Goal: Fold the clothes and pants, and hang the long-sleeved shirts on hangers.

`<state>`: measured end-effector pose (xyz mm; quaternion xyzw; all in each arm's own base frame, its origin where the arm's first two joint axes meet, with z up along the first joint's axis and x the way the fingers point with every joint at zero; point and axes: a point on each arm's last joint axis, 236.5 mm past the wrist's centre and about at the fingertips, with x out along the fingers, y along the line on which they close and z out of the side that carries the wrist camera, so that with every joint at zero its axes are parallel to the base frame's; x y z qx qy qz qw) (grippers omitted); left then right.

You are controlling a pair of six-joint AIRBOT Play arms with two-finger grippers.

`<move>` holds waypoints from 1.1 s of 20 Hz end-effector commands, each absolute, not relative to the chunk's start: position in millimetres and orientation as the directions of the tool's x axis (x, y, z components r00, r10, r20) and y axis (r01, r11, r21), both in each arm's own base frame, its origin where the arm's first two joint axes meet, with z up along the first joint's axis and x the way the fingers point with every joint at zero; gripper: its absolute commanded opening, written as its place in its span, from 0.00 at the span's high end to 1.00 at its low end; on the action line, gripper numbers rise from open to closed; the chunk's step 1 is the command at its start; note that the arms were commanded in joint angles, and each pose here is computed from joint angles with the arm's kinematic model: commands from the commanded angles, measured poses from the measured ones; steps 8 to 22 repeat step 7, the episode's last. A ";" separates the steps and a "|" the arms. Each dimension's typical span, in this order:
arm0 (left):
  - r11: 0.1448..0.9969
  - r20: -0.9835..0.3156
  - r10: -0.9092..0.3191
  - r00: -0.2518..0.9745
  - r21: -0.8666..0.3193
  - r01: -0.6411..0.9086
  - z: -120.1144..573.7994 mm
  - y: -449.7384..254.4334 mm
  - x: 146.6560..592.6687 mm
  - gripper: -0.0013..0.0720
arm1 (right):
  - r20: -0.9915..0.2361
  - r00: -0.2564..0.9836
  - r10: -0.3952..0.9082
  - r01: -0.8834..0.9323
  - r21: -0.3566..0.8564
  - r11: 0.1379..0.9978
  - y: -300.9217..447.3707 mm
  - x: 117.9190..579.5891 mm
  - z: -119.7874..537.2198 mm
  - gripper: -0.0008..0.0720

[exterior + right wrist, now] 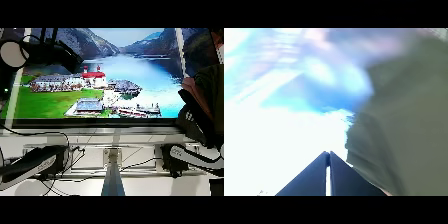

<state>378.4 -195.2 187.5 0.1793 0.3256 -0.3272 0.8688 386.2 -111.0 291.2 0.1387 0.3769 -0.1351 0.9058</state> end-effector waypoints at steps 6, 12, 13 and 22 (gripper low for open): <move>0.722 -0.682 -0.452 0.575 0.100 0.685 187.8 -195.1 378.4 0.53 | -0.593 0.789 0.160 -0.424 -0.338 0.840 122.1 412.4 320.1 0.98; 0.722 -0.682 -0.452 0.575 0.100 0.685 187.8 -195.1 378.4 0.53 | -0.596 0.786 0.163 -0.432 -0.341 0.835 125.5 410.5 319.4 0.97; 0.722 -0.682 -0.452 0.575 0.100 0.685 187.8 -195.1 378.4 0.53 | -0.596 0.786 0.163 -0.432 -0.341 0.835 125.5 410.5 319.4 0.97; 0.722 -0.682 -0.452 0.575 0.100 0.685 187.8 -195.1 378.4 0.53 | -0.596 0.786 0.163 -0.432 -0.341 0.835 125.5 410.5 319.4 0.97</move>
